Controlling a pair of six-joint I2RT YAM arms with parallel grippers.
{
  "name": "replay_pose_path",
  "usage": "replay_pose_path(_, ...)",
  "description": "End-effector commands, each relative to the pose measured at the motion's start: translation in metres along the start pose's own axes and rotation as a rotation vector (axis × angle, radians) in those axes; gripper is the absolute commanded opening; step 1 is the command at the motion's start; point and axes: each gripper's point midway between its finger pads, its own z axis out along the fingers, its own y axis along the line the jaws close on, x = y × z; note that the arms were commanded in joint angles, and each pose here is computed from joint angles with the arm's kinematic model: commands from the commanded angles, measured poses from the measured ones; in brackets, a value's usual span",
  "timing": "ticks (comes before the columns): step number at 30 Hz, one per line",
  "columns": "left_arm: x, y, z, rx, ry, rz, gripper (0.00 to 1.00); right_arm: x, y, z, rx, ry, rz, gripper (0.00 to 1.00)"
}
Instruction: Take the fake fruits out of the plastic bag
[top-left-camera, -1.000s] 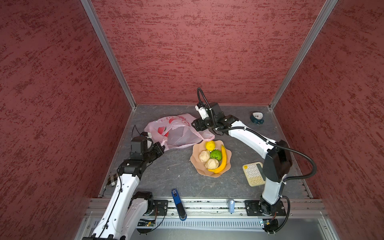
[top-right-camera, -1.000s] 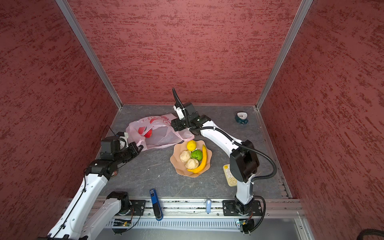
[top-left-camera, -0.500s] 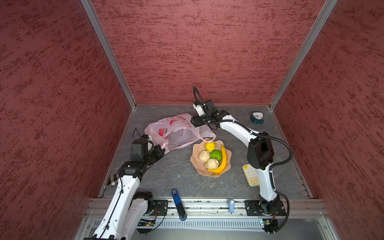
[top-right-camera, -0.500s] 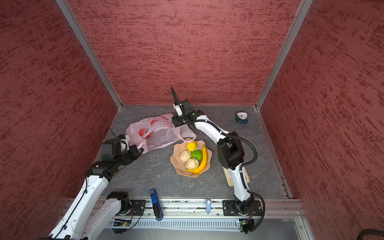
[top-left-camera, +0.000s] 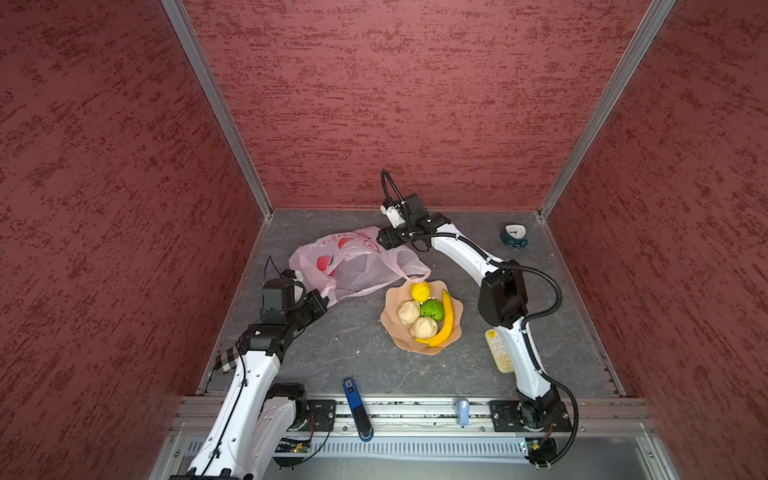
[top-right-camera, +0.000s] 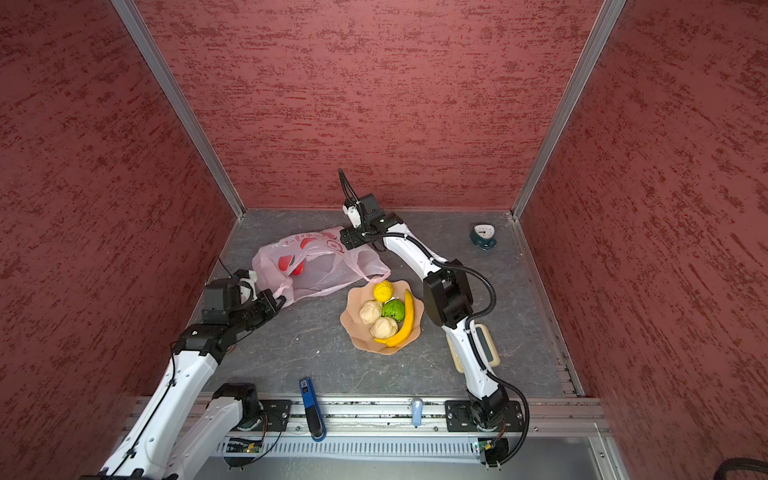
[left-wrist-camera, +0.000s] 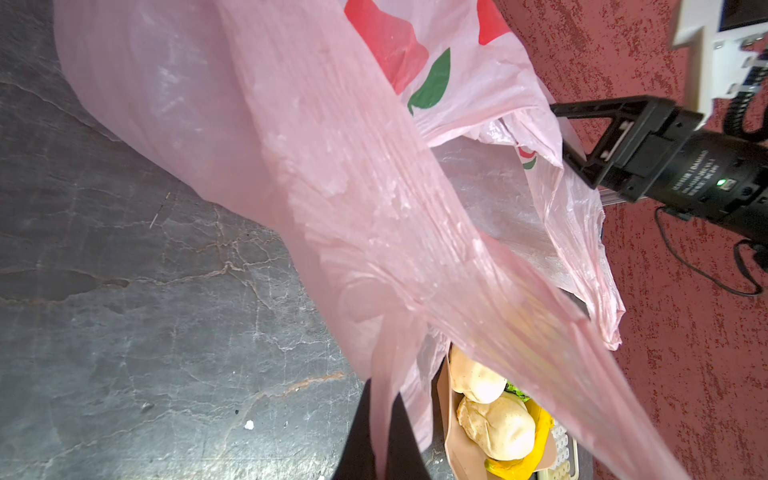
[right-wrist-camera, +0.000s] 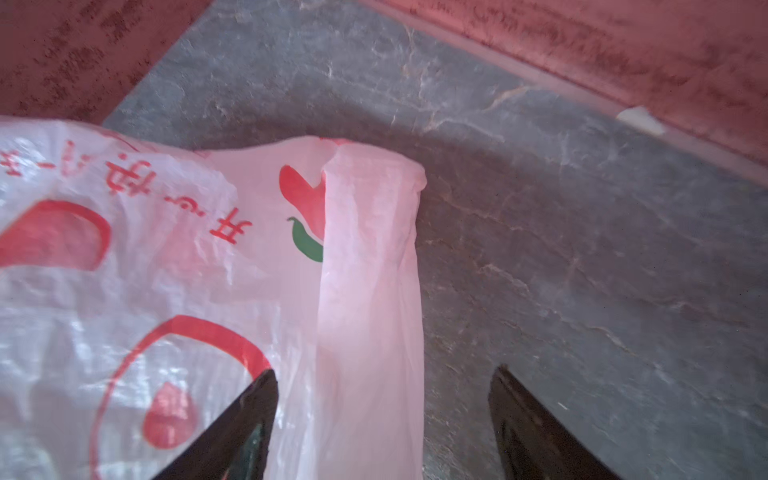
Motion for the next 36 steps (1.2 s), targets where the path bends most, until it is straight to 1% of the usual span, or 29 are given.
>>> replay_pose_path(1,-0.005,-0.002,0.004,0.029,-0.029,0.009,0.07,0.009,0.003,0.006,-0.046,0.042,-0.001,0.80)
replay_pose_path(3,-0.005,0.000,0.009,0.037,-0.030,0.002,0.07,0.010,0.004,0.009,-0.061,0.044,0.006,0.78)
replay_pose_path(5,-0.004,0.001,0.013,0.039,-0.025,-0.005,0.07,0.007,0.004,0.012,-0.072,0.035,0.010,0.70)
replay_pose_path(7,-0.005,0.001,0.016,0.041,-0.025,-0.008,0.07,0.003,0.007,0.012,-0.091,0.015,0.010,0.57)
replay_pose_path(9,-0.008,0.001,0.019,0.044,-0.029,-0.007,0.07,-0.006,0.010,0.011,-0.108,-0.020,0.009,0.37)
replay_pose_path(10,-0.010,0.000,0.020,0.044,-0.031,-0.006,0.07,-0.011,0.012,0.010,-0.115,-0.041,0.007,0.31)
replay_pose_path(12,-0.014,-0.001,0.023,0.044,-0.035,-0.005,0.07,-0.024,0.016,0.002,-0.126,-0.101,-0.004,0.23)
replay_pose_path(15,-0.022,-0.005,0.028,0.050,-0.042,-0.003,0.07,-0.046,0.023,-0.019,-0.126,-0.219,-0.039,0.15)
replay_pose_path(18,-0.031,-0.008,0.035,0.055,-0.050,0.000,0.07,-0.063,0.035,-0.043,-0.122,-0.321,-0.101,0.10)
replay_pose_path(21,-0.036,-0.010,0.041,0.063,-0.054,-0.005,0.07,-0.067,0.046,-0.063,-0.107,-0.390,-0.165,0.07)
replay_pose_path(24,-0.037,-0.009,0.045,0.061,-0.057,-0.012,0.07,-0.060,0.059,-0.080,-0.092,-0.447,-0.231,0.06)
replay_pose_path(27,-0.034,-0.005,0.047,0.055,-0.062,-0.017,0.07,-0.045,0.067,-0.095,-0.080,-0.502,-0.280,0.06)
replay_pose_path(30,-0.026,0.002,0.050,0.048,-0.055,-0.029,0.07,-0.028,0.069,-0.102,-0.080,-0.514,-0.289,0.06)
replay_pose_path(36,-0.003,0.011,0.061,0.036,0.010,-0.044,0.08,-0.008,0.062,-0.096,-0.055,-0.482,-0.272,0.06)
